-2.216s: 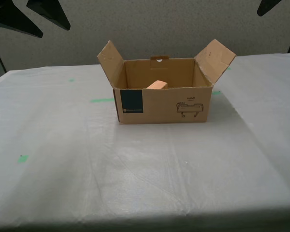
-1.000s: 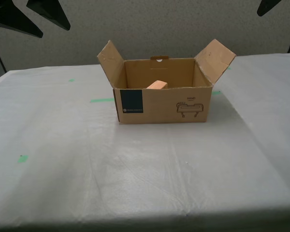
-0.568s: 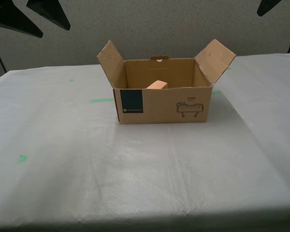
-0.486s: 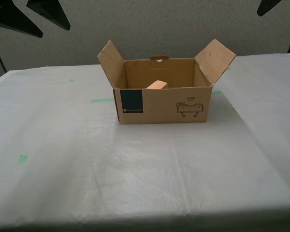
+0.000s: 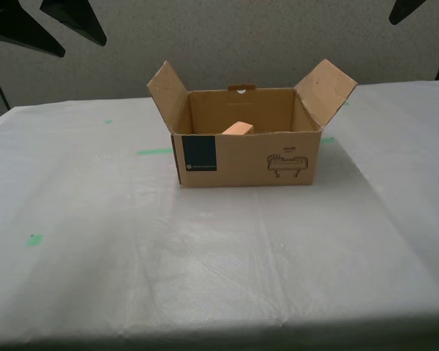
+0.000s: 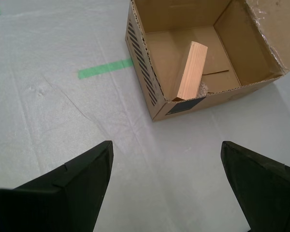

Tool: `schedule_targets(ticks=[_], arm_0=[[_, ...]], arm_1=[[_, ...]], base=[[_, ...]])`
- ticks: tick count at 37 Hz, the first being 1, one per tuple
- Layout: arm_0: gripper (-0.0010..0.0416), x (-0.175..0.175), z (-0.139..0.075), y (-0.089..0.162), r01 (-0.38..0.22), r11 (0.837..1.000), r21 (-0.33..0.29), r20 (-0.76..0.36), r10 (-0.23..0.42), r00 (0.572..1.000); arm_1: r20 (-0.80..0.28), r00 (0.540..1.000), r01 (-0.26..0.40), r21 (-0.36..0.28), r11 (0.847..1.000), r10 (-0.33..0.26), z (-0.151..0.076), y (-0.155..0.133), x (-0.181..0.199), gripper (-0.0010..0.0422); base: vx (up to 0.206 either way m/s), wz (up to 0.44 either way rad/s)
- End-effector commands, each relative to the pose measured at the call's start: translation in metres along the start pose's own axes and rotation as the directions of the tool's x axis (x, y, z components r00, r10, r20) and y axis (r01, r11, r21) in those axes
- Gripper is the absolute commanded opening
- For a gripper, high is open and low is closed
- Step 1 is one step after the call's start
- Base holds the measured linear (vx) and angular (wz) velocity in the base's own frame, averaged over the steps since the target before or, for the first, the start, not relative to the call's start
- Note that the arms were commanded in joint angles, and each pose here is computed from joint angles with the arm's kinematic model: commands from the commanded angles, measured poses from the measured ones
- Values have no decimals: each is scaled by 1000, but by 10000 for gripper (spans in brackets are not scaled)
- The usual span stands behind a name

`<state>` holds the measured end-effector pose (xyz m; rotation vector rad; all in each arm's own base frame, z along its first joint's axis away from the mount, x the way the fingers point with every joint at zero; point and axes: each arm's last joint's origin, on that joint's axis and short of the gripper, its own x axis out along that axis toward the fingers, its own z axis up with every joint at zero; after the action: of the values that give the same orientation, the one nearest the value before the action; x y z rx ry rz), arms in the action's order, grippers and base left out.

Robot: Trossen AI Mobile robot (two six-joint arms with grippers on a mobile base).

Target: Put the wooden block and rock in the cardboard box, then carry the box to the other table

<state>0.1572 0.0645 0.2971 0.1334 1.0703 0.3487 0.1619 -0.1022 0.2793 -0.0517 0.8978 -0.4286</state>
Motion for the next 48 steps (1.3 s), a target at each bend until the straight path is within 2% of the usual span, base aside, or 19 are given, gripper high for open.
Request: schedule_targets(ticks=[1,48], arm_0=[[398,0,0,0,2,1000,3,3,-2,1000],[398,0,0,0,2,1000,3,3,-2,1000]], arm_1=[[1,1000,2,0,1000,-2,0,0,0,302],[1,1000,2,0,1000,-2,0,0,0,302]], base=[[0,0],[0,0]])
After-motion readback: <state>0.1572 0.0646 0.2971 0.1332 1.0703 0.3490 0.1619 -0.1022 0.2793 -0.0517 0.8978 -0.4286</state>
